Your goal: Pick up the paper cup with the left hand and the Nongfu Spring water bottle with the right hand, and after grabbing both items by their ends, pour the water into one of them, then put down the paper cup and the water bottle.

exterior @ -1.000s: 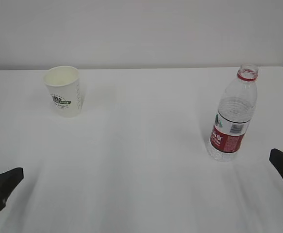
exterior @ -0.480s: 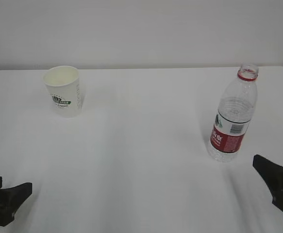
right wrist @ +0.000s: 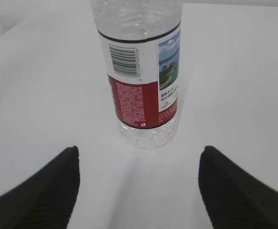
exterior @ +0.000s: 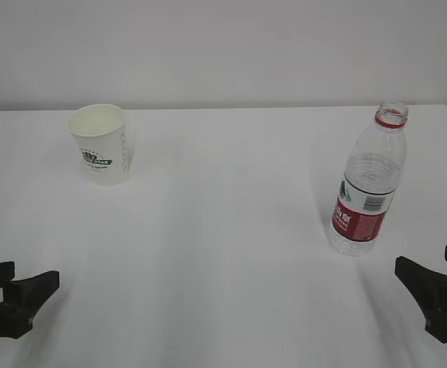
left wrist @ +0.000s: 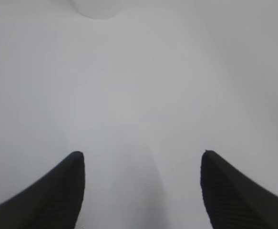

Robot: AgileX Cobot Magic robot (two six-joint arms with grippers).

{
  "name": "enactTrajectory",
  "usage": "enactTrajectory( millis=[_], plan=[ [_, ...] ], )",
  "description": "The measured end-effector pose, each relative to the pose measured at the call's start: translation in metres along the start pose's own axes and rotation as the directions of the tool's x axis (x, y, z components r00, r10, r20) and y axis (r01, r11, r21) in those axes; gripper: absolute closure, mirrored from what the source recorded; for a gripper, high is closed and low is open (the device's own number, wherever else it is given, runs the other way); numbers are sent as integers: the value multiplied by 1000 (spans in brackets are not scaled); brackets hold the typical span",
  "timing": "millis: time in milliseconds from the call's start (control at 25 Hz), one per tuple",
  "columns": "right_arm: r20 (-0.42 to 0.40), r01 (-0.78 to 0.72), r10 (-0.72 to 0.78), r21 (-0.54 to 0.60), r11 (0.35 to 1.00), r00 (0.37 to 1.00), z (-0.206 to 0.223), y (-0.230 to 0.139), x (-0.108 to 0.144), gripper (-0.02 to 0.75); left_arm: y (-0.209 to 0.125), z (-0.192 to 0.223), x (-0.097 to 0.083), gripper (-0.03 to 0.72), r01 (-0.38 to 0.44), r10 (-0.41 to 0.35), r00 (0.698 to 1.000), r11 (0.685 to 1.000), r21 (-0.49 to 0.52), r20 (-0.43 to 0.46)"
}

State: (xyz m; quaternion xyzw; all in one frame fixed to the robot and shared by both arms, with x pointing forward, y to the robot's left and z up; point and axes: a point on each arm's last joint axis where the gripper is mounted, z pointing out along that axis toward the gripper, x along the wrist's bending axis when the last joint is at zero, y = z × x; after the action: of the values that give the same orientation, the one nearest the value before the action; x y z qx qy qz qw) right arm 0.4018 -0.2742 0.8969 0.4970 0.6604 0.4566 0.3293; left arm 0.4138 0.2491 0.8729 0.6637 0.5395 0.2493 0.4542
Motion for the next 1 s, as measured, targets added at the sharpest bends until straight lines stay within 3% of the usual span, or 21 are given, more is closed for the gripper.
enactTrajectory(
  millis=[520, 1000],
  plan=[
    [1, 1, -1, -1, 1000, 1000, 0, 0, 0, 148, 19, 18, -2, 151, -12, 16, 999, 997, -82, 39],
    [-80, 117, -113, 39, 992, 990, 3, -8, 6, 148, 22, 20, 1, 151, -1, 3, 1000, 995, -98, 13]
  ],
)
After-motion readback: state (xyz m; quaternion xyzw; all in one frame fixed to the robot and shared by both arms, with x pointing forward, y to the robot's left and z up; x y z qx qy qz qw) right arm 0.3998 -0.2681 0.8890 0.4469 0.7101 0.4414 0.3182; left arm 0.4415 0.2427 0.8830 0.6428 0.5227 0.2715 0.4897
